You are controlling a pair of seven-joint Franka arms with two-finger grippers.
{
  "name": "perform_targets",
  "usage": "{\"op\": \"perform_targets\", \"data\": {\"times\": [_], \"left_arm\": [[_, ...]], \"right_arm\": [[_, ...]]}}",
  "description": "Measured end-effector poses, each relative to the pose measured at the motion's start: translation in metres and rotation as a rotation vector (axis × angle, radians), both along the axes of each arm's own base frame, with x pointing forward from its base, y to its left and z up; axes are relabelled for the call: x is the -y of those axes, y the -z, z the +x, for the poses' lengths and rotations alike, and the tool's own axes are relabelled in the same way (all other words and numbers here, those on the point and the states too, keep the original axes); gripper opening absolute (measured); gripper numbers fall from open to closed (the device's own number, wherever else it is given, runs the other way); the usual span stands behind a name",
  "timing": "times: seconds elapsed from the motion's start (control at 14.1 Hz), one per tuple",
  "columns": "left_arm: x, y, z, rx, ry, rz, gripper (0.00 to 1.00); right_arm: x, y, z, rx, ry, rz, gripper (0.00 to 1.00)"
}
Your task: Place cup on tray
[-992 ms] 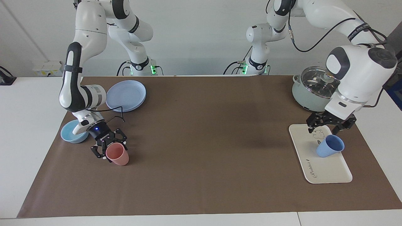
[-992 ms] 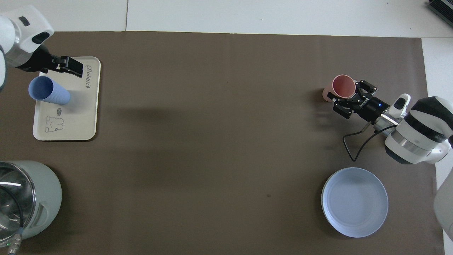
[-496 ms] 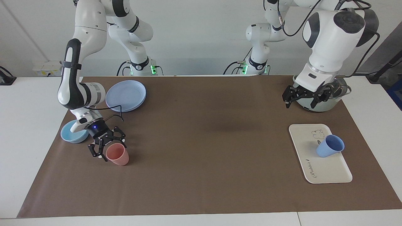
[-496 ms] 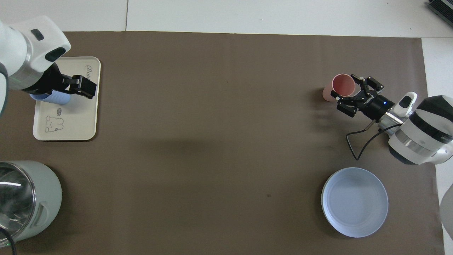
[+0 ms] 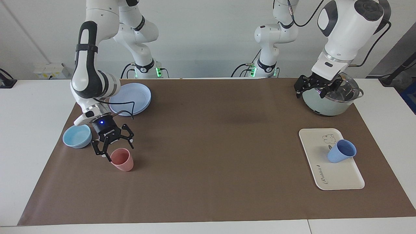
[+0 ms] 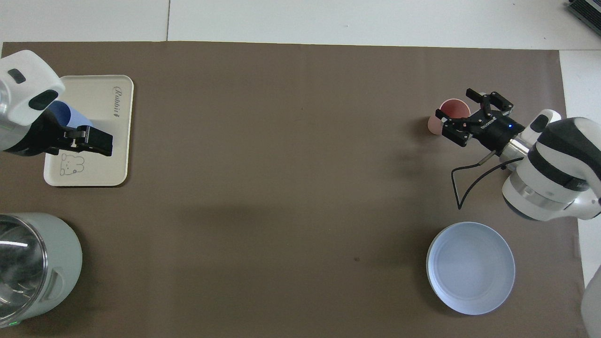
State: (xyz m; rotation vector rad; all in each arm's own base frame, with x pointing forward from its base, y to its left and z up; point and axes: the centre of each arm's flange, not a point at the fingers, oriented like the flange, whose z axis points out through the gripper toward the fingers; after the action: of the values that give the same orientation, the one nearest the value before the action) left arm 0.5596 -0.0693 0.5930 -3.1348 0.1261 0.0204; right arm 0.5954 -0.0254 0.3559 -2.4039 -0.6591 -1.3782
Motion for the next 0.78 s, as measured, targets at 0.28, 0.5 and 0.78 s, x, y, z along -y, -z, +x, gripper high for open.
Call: {"op": "perform_targets", "data": {"times": [0.28, 0.5, 0.78], "left_arm": [[-0.004, 0.000, 0.001, 0.004, -0.008, -0.002, 1.00], [-0.003, -0.002, 0.003, 0.025, -0.007, -0.006, 1.00], [-0.003, -0.003, 0.005, 0.040, -0.007, -0.008, 1.00]], "right_arm": [[-0.004, -0.020, 0.001, -0.014, -0.028, -0.085, 1.00], [-0.001, -0.039, 0.011, -0.061, -0.076, -0.168, 1.00], [-0.009, -0.076, 0.020, -0.147, -0.102, -0.259, 1.00]]}}
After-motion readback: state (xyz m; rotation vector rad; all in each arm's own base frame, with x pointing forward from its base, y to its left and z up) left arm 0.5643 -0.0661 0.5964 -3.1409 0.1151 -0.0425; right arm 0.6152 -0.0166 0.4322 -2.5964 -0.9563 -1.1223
